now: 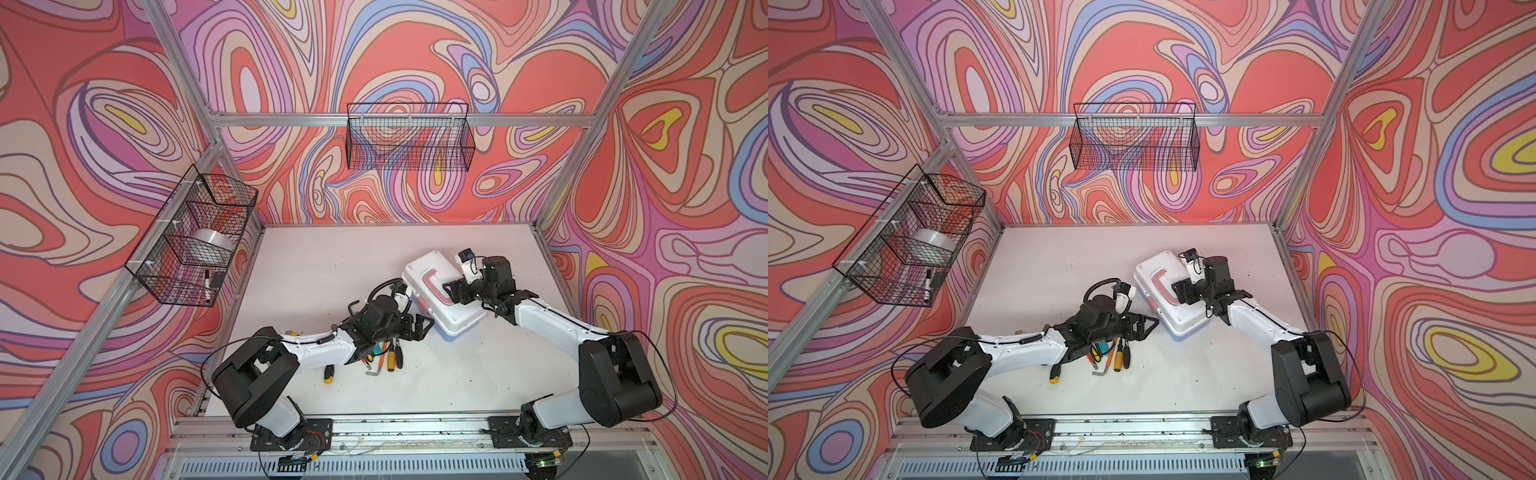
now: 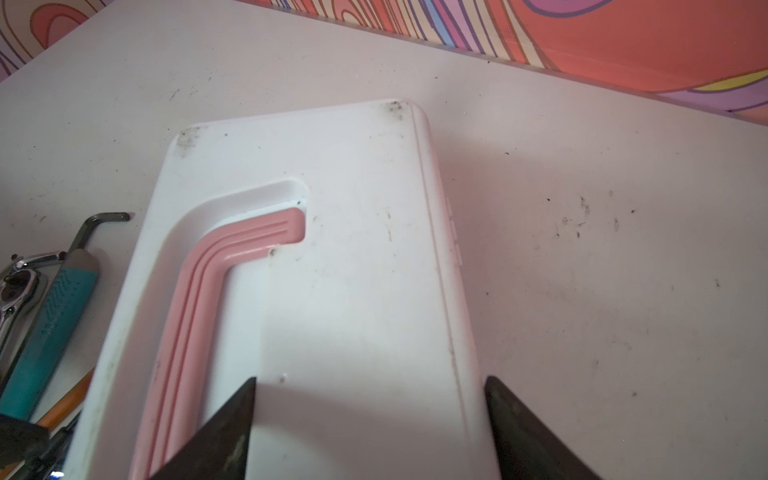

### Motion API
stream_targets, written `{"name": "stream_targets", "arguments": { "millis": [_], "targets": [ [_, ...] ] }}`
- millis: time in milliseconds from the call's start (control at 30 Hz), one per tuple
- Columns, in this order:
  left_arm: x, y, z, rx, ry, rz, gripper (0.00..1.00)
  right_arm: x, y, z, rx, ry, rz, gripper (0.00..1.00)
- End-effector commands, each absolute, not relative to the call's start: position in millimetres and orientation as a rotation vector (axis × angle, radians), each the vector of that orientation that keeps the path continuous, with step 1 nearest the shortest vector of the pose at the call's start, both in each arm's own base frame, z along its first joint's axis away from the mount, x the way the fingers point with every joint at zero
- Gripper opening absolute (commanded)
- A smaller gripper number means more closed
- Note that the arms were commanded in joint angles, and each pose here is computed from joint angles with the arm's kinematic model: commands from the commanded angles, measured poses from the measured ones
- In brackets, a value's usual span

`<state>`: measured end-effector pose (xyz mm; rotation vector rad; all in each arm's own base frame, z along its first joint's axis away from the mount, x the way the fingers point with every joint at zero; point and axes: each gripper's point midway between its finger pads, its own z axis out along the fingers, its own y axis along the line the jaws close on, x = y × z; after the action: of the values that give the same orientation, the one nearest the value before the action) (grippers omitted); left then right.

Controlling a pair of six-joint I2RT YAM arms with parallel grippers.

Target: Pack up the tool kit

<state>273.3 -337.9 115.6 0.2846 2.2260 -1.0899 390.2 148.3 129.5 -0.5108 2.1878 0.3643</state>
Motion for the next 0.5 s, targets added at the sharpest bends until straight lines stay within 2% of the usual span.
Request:
{"name": "stream_targets", "arguments": {
  "millis": [0, 467],
  "targets": [
    [277, -337, 117, 0.196, 2.202, -1.208, 0.85, 357, 135, 63, -0.509, 2.453, 0.344, 0.77],
    [293, -339, 125, 0.092, 2.151, -1.31, 0.84, 360, 138, 54, -0.414, 2.559, 0.457, 0.72]
  ]
}}
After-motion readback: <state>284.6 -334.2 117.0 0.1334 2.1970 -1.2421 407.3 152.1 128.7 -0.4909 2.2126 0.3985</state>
